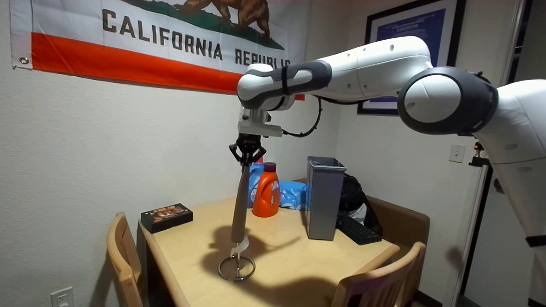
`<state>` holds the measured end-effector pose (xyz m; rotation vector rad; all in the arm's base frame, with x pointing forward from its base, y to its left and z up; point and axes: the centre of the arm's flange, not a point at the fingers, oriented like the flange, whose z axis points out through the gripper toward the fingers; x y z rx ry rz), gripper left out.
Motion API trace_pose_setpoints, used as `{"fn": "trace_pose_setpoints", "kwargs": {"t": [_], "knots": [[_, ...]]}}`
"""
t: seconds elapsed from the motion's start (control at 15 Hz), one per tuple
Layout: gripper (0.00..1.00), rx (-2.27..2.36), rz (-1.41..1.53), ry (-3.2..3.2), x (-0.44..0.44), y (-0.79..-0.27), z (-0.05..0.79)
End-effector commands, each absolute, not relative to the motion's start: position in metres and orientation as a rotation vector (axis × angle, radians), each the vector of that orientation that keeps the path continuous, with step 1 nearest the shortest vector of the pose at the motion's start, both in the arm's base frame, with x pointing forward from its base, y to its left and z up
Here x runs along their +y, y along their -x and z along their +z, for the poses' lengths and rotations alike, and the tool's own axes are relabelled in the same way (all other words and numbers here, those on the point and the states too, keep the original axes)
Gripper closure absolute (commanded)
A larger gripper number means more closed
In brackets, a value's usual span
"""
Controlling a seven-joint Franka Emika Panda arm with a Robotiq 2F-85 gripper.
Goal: Take the paper towel core from the paper towel stand and put it in the gray bin
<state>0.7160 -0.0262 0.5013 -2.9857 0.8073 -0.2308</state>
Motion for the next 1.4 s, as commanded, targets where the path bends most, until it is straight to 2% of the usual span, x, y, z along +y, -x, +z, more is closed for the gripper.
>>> {"fn": "trace_pose_setpoints", "kwargs": {"t": [0.0, 1.33], "knots": [[0.98, 0.754, -0.266, 2.961, -0.031, -0.692, 0.527], [0.99, 0.675, -0.413, 2.837, -0.047, -0.643, 0.634]]}}
